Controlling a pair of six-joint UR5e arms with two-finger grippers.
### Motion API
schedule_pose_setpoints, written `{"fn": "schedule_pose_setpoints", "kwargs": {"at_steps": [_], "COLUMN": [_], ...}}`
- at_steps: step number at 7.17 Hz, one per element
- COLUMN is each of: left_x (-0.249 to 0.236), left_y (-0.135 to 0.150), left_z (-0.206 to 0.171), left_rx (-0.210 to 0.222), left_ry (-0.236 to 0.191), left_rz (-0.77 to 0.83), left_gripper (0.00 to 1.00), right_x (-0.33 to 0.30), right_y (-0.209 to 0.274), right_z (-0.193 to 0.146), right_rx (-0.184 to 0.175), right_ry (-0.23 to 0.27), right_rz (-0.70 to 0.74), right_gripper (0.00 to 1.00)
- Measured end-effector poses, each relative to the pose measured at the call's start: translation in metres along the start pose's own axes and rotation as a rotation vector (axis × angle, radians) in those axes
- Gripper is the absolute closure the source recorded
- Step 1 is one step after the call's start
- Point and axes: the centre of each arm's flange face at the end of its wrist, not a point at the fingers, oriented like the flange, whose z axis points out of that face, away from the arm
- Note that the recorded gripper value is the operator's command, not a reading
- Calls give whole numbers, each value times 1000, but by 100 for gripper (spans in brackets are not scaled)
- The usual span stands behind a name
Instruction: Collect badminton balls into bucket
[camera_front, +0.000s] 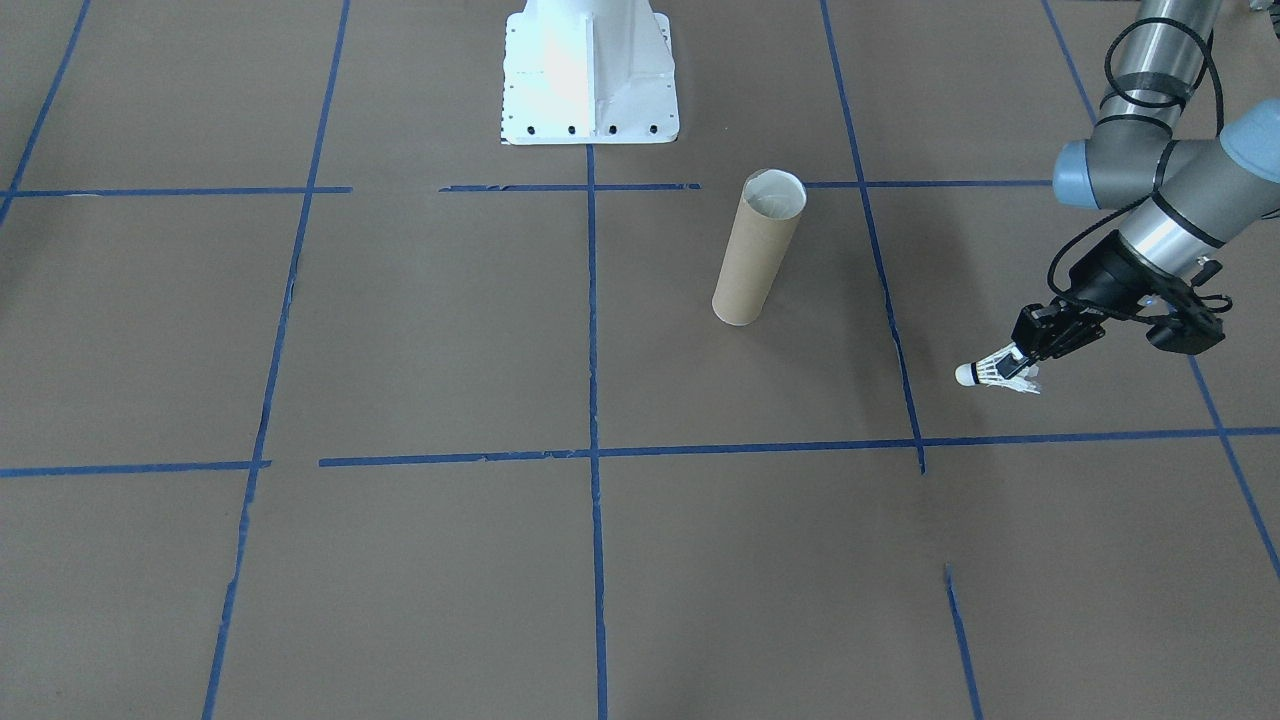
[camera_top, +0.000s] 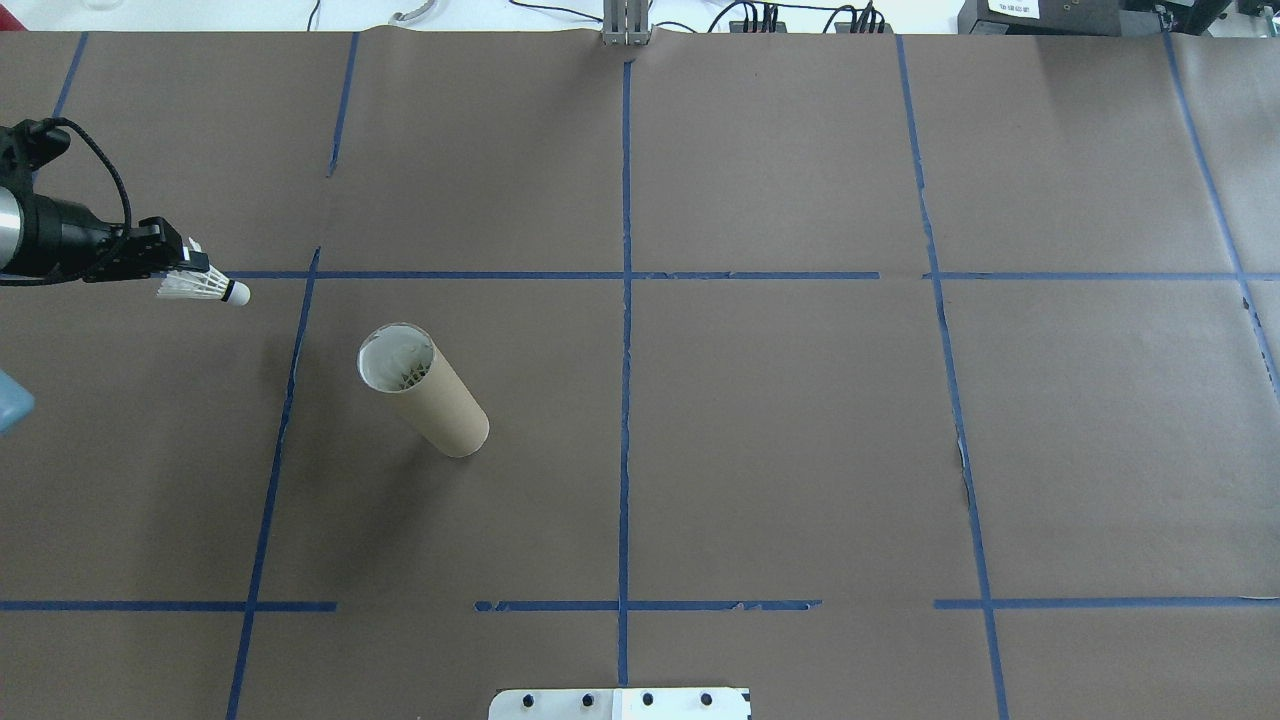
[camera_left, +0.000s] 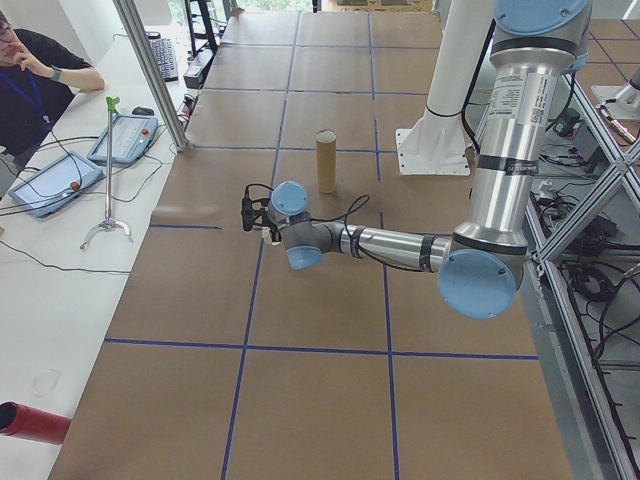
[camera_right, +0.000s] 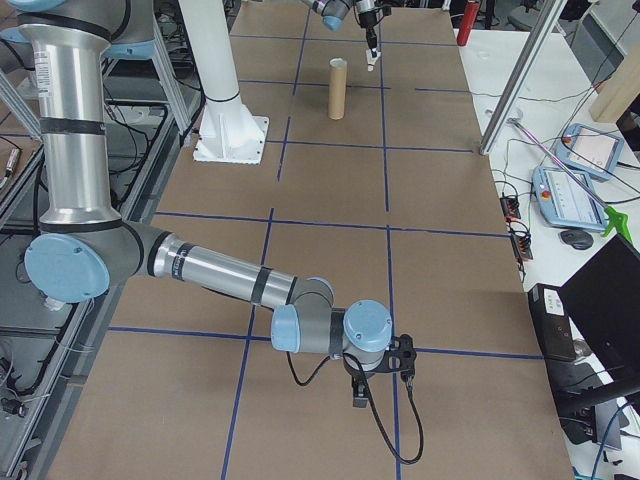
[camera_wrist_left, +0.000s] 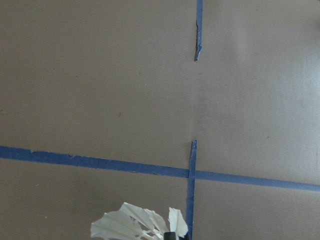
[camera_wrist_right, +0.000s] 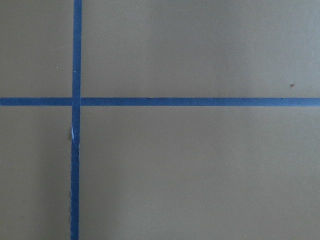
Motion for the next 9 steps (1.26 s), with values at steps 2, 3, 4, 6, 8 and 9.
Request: {"fn": "schedule_pose_setpoints", "kwargs": {"at_steps": [2,3,4,6,8,9], "left_x": [55,85,115,185,250,275], "left_y": [-1,10,22,34,53,66], "left_z": [-25,-37,-52,-91,-116,-124], "left_rx": [63,76,86,113,71,41], "left_ry": [-95,-154,-215,-356,-473,-513], "left_rz": [-38,-53,-49,-15,-13,-17], "left_gripper": [100,100,100,100,100,100], "right_x": [0,0,0,0,0,0], "right_y": [0,0,0,0,0,0], "right_z": [0,0,0,0,0,0], "right_rx": [0,0,0,0,0,0], "right_ry": [0,0,0,0,0,0], "right_rz": [0,0,1,1,0,1], "right_gripper": [0,0,0,0,0,0]}}
